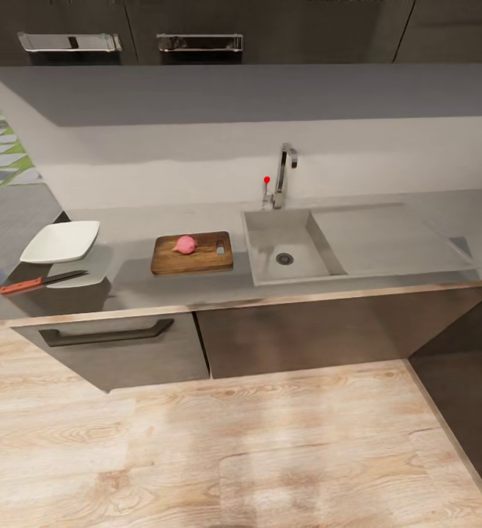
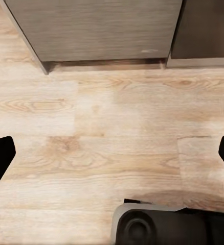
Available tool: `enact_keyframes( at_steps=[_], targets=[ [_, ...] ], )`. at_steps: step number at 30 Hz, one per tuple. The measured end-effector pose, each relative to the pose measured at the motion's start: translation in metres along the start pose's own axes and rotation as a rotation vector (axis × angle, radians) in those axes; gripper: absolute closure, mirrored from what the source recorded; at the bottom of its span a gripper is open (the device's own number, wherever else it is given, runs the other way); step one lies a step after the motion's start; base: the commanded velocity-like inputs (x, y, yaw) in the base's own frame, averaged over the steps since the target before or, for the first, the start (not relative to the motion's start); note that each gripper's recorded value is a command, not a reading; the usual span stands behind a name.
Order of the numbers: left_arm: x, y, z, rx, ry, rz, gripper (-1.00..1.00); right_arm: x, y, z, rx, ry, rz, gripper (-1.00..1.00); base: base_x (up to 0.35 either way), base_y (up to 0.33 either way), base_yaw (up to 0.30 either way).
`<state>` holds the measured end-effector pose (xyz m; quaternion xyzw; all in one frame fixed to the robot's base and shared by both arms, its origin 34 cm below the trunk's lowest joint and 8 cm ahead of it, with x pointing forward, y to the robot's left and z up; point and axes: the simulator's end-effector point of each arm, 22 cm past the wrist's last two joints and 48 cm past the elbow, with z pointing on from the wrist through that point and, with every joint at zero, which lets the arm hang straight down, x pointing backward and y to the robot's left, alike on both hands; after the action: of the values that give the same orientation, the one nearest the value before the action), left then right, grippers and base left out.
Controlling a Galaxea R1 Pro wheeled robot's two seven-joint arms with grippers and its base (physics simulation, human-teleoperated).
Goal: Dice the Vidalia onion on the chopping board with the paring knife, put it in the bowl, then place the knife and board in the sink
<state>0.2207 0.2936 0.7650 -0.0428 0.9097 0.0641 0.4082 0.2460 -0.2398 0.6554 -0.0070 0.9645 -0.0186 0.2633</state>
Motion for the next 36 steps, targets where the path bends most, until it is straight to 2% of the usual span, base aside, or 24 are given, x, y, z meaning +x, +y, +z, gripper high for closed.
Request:
enact_keyframes(
  at_steps=[15, 25, 36],
  targets=[
    [0.024, 0.009, -0.009, -0.007, 0.048, 0.028, -1.00, -0.006, 0.001, 0.001, -0.001, -0.018, 0.002, -1.00, 0.000, 0.000, 0.000],
    [0.031, 0.013, -0.013, -0.012, 0.059, 0.037, -1.00, -0.012, 0.001, 0.001, 0.000, -0.034, 0.002, -1.00, 0.000, 0.000, 0.000],
    [0.029, 0.013, -0.012, -0.011, 0.046, 0.038, -1.00, -0.019, 0.001, 0.002, -0.001, -0.051, 0.003, -1.00, 0.000, 0.000, 0.000]
  ],
)
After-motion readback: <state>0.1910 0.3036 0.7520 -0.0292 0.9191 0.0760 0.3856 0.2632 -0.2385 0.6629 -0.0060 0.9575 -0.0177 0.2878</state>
